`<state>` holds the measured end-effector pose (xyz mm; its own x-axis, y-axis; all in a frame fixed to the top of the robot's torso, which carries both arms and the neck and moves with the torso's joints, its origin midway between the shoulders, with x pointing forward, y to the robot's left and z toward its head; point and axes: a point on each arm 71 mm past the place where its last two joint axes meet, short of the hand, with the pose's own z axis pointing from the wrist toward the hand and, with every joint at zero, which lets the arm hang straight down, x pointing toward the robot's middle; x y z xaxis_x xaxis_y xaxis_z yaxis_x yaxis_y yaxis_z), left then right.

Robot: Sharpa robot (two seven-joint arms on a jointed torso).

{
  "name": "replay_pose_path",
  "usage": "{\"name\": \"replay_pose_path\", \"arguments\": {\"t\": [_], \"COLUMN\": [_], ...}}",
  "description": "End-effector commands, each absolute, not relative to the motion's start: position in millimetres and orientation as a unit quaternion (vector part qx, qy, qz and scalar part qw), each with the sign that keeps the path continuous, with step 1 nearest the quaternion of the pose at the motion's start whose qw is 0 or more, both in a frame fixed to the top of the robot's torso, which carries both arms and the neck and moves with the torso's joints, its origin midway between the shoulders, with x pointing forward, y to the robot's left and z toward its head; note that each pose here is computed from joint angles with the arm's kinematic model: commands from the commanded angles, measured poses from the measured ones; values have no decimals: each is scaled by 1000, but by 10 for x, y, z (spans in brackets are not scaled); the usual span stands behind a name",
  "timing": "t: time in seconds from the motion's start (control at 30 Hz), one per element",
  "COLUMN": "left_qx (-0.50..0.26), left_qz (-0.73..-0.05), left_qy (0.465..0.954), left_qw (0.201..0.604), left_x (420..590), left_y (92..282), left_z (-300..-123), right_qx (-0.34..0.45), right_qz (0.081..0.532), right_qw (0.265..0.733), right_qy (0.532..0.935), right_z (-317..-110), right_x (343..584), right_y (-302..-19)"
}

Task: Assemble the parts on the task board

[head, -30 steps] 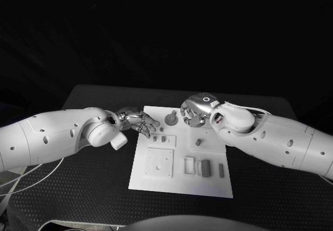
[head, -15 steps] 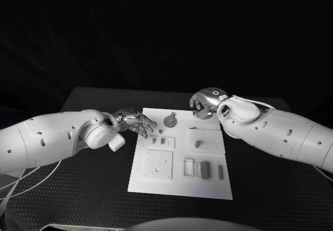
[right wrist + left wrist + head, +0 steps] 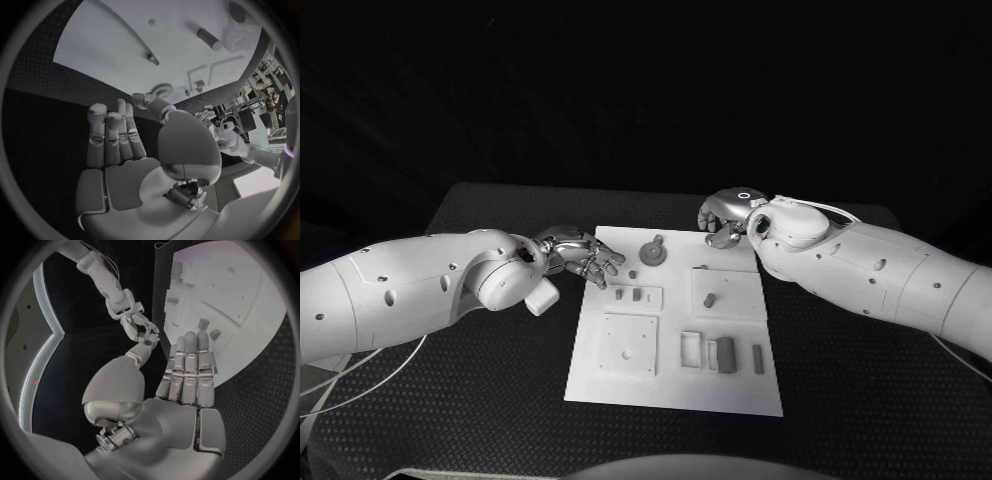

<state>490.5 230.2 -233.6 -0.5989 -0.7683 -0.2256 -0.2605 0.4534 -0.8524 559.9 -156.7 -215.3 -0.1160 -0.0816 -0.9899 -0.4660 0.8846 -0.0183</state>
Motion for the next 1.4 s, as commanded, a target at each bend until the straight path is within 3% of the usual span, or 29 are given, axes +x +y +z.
{"name": "replay_pose_path", "arguments": {"t": [0.03,0.3,0.73,1.4], "left_qx": [-315,-303,-301,-299], "left_qz": [-417,-421,-421,-421], "left_qy": [792,789,790,791], "left_qw": [315,329,328,327], "left_x": [4914,4931,4934,4933], "left_y": [2275,2259,2255,2242], "left_z": [-2319,-2302,-2304,-2305], "right_qx": [-198,-209,-216,-223], "right_qz": [156,164,178,169], "right_qw": [606,565,538,546], "right_qy": [755,781,795,790], "right_z": [-2246,-2406,-2463,-2583], "right_x": [5599,5553,5481,5466], "right_y": [-1558,-1513,-1480,-1485]}}
